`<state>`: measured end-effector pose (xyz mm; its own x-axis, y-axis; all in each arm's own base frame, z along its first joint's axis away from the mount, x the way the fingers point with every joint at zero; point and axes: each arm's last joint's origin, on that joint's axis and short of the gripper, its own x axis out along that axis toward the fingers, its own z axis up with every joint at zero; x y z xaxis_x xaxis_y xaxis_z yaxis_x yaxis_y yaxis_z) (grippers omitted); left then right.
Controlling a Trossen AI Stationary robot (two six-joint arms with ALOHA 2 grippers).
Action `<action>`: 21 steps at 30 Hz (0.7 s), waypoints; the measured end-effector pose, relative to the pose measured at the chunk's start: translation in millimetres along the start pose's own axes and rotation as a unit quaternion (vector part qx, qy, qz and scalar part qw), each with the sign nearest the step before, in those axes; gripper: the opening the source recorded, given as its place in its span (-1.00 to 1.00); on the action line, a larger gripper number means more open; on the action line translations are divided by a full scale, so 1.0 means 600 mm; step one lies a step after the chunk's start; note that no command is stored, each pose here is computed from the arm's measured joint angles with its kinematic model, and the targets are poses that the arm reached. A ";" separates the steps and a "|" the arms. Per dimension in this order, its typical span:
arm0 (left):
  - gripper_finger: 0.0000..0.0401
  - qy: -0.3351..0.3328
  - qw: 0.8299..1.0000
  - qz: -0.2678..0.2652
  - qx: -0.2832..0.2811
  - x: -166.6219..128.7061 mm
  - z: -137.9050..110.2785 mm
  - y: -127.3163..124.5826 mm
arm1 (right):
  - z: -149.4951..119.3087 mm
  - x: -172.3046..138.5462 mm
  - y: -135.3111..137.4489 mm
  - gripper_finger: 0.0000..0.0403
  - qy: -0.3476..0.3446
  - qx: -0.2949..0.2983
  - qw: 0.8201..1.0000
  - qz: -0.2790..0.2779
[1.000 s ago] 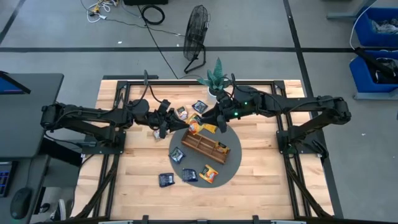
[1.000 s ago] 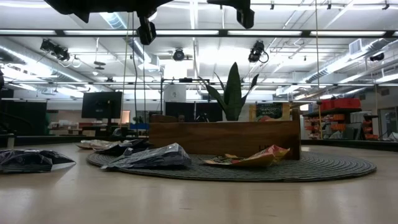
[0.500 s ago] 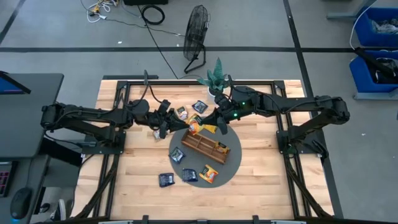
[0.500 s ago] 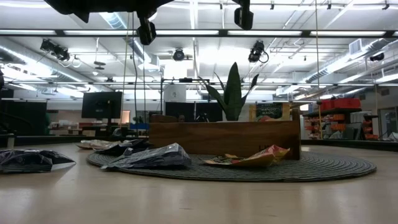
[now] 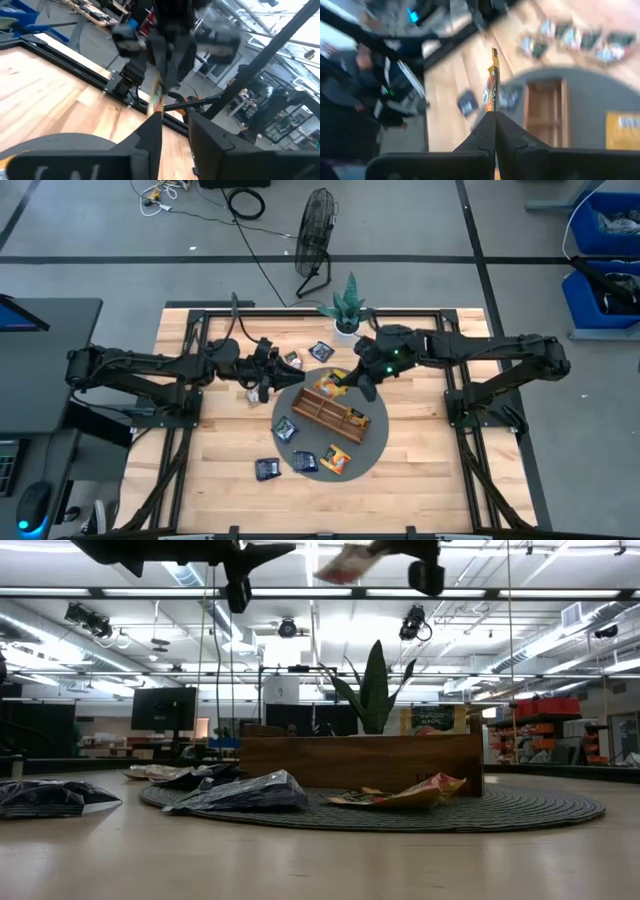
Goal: Pick & Place Tea
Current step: Put the yellow tea bag into the right section of the wooden organizer
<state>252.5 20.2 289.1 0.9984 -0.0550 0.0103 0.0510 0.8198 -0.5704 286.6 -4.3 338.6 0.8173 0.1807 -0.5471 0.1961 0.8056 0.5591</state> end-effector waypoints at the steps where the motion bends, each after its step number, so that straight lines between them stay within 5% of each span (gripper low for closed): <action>1: -0.45 -0.002 1.000 0.003 0.000 -0.001 0.002 0.003 | -0.006 0.001 0.001 -1.00 0.013 0.001 1.000 -0.008; 21: -0.39 -0.023 0.999 0.033 -0.004 -0.006 0.020 0.029 | -0.083 0.034 0.014 -1.00 0.124 0.019 0.982 -0.144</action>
<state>249.8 41.6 289.1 0.9996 0.0266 0.0105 -0.0157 0.8166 -0.5769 277.9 34.1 301.1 0.5681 0.0843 -0.8186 0.4243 0.8223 0.3792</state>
